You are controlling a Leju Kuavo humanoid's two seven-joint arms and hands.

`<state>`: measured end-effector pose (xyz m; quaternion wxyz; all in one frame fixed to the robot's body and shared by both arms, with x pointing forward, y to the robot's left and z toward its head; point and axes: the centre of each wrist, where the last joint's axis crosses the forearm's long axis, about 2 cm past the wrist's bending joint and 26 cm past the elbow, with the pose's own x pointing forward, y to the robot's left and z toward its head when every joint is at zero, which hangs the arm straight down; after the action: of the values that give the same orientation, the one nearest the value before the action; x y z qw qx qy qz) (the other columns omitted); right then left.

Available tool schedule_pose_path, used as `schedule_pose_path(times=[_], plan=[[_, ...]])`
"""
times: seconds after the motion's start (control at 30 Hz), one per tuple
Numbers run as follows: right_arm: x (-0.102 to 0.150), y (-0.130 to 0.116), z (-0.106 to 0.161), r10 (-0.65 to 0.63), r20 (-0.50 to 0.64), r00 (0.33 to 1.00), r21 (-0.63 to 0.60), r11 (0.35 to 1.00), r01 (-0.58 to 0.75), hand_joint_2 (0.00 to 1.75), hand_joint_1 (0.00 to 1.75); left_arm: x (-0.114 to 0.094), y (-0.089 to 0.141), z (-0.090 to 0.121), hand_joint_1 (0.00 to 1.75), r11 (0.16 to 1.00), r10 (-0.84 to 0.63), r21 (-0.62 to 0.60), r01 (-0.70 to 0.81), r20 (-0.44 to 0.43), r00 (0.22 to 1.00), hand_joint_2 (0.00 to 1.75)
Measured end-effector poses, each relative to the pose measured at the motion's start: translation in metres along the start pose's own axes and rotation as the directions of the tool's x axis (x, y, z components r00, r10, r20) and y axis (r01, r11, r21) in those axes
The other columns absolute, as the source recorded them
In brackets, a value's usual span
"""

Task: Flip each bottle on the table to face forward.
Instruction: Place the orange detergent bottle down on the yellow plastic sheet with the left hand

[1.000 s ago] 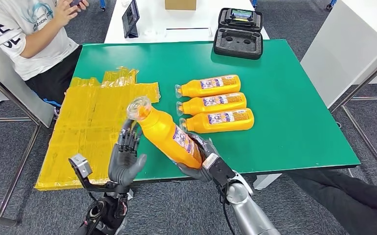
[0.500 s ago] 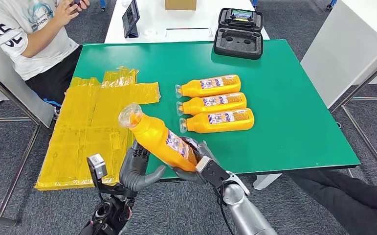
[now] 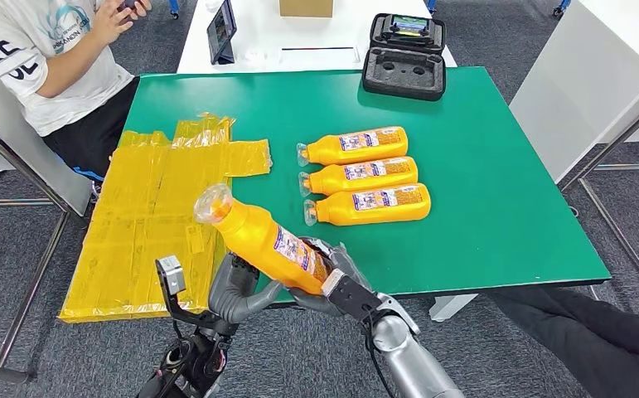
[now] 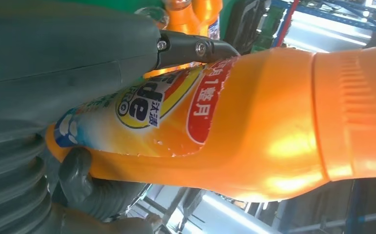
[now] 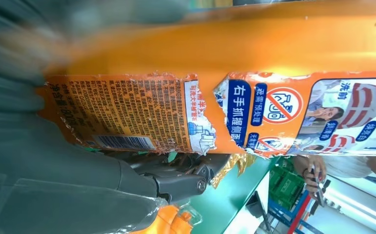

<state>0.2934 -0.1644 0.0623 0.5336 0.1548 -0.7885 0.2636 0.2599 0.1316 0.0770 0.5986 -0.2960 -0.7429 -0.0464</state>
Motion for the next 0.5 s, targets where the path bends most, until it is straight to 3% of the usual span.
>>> schedule_pose_path(times=[0.5], plan=[[-0.0016, -0.0013, 0.0028, 0.006, -0.008, 1.000, 0.006, 1.000, -0.006, 1.75, 1.75, -0.0030, 0.0006, 0.0020, 0.00, 1.000, 0.010, 0.002, -0.010, -0.018, 1.000, 1.75]])
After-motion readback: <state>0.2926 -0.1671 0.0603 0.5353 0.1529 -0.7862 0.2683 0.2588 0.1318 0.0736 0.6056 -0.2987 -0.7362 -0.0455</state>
